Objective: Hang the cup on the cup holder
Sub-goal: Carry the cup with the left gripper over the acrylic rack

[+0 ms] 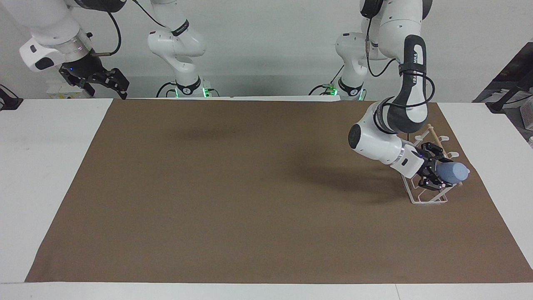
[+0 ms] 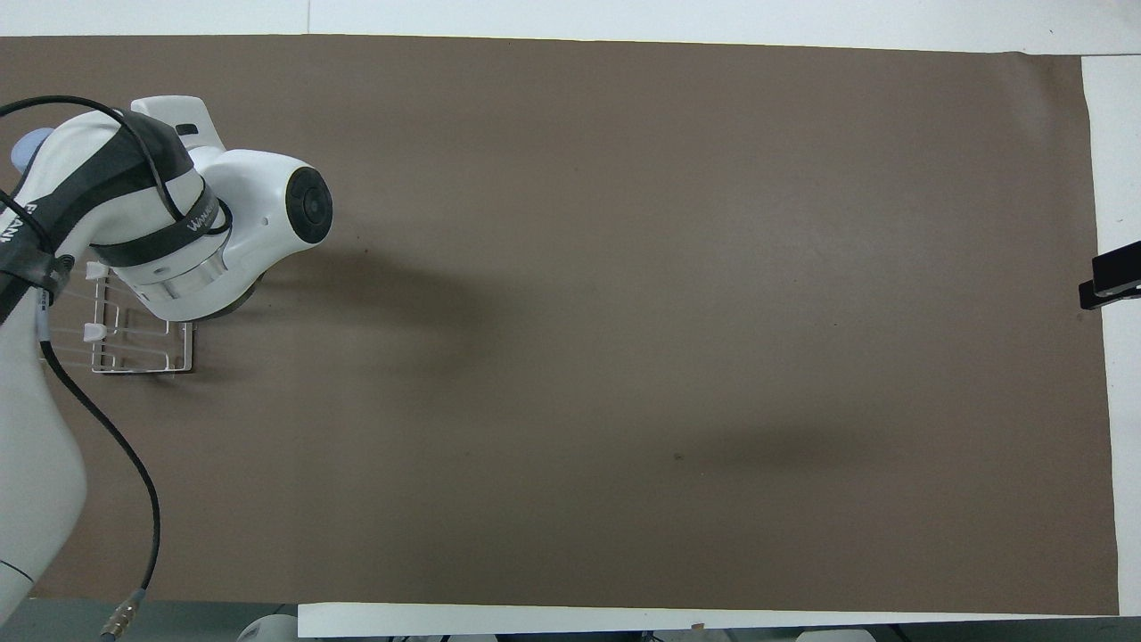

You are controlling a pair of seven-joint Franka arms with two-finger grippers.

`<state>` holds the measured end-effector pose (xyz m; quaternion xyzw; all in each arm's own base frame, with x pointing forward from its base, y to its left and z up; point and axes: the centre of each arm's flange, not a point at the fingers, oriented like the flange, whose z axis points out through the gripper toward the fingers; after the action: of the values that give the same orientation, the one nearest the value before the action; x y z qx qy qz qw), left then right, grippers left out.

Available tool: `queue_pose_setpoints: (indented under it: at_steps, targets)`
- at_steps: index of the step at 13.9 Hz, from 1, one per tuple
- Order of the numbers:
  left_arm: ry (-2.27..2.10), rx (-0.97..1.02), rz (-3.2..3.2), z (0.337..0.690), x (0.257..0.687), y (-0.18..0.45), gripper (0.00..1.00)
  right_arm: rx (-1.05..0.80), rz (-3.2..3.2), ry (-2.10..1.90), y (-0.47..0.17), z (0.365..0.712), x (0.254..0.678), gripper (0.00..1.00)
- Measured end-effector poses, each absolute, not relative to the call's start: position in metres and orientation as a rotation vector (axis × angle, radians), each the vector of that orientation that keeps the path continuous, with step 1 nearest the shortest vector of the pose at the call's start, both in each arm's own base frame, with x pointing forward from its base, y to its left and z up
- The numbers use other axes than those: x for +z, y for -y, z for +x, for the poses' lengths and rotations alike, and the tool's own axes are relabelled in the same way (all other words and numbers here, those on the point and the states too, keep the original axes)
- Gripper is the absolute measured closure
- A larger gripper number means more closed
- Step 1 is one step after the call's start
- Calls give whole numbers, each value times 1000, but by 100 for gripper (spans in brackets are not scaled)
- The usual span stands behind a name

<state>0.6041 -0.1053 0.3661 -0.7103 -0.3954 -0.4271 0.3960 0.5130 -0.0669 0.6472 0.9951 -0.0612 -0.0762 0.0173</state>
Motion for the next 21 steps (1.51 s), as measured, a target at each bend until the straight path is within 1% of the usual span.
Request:
queue_pose_setpoints:
  at_steps: [6,10,12,13,16,18,19,21]
  targets:
    - [1078,-1130,-1785,601,361,106,22,-237,3092,190,67,513,647,0]
    - [1078,-1126,-1790,596,356,105,22,-237,3092,190,67,513,647,0]
    - [1078,-1125,-1789,594,356,104,4,-237,3092,190,67,513,647,0]
    - [1078,-1126,-1789,594,358,104,0,-237,3092,190,67,513,647,0]
    - [1078,-1131,-1792,596,367,104,0,-236,3092,190,67,513,647,0]
    - [1101,-1107,-1810,602,384,106,0,-236,3092,190,67,513,648,0]
    - [1130,-1074,-1831,607,401,108,0,-235,3092,190,67,513,648,0]
    - [1185,-969,-1898,619,458,112,0,-235,3092,190,67,513,648,0]
